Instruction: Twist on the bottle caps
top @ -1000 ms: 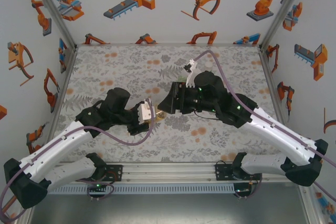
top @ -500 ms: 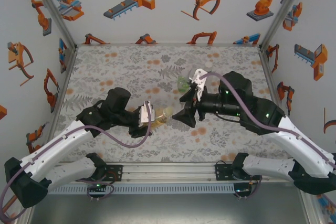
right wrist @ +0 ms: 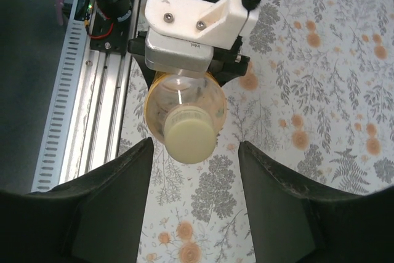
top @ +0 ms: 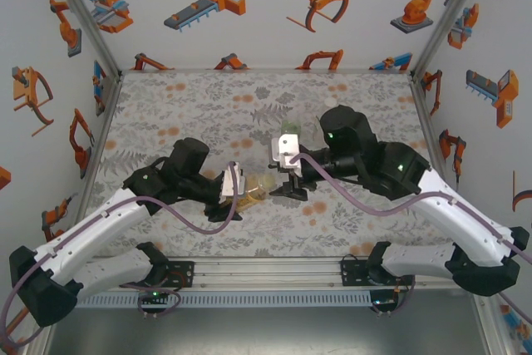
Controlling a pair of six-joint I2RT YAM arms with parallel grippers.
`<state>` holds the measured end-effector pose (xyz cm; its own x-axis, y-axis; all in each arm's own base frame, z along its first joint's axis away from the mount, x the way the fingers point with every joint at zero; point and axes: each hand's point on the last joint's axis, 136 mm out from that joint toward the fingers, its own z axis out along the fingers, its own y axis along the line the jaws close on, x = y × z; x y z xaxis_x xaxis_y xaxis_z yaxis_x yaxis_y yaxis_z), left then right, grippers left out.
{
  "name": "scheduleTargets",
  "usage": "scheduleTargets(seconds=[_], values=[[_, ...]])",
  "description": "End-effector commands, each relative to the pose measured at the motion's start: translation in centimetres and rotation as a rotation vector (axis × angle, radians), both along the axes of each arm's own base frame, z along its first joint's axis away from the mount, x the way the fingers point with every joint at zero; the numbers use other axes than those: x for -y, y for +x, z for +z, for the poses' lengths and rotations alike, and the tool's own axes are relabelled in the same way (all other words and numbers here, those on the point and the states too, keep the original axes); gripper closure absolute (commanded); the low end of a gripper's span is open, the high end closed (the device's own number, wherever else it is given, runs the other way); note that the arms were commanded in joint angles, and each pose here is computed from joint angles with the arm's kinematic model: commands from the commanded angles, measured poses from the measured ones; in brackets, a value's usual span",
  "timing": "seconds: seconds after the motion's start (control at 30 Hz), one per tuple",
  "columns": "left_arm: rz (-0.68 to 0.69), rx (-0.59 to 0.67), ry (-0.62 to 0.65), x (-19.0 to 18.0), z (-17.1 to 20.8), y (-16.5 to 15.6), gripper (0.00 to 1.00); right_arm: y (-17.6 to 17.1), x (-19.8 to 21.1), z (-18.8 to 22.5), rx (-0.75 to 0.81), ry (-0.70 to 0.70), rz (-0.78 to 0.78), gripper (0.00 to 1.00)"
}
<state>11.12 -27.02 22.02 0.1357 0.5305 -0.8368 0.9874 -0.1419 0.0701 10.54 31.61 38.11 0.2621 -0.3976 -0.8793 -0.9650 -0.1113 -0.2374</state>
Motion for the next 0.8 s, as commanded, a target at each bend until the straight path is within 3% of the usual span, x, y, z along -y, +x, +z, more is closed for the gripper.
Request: scheduleTargets(seconds=[0.0,0.3,0.47,0.77], values=[[-0.047,0.005,-0.032,0.3,1.3,-0.7,1.0,-1.1,-0.2,1.7,0.022,0.037,0.075,0.49],[-0.048,0.002,-0.029,0.3,1.2,-0.6,1.0,-1.2,-0.3,1.1,0.004,0.018,0.077,0.63],[-0.041,0.012,-0.031,0.2,1.4,-0.6,1.0,-1.1,-0.3,0.5,-0.053,0.001,0.054,0.78],[0.151,0.124,0.022,-0.5,0.9,3.0,1.0,2.3,-1.5,-1.0,-0.416,0.051,-0.273,0.96]])
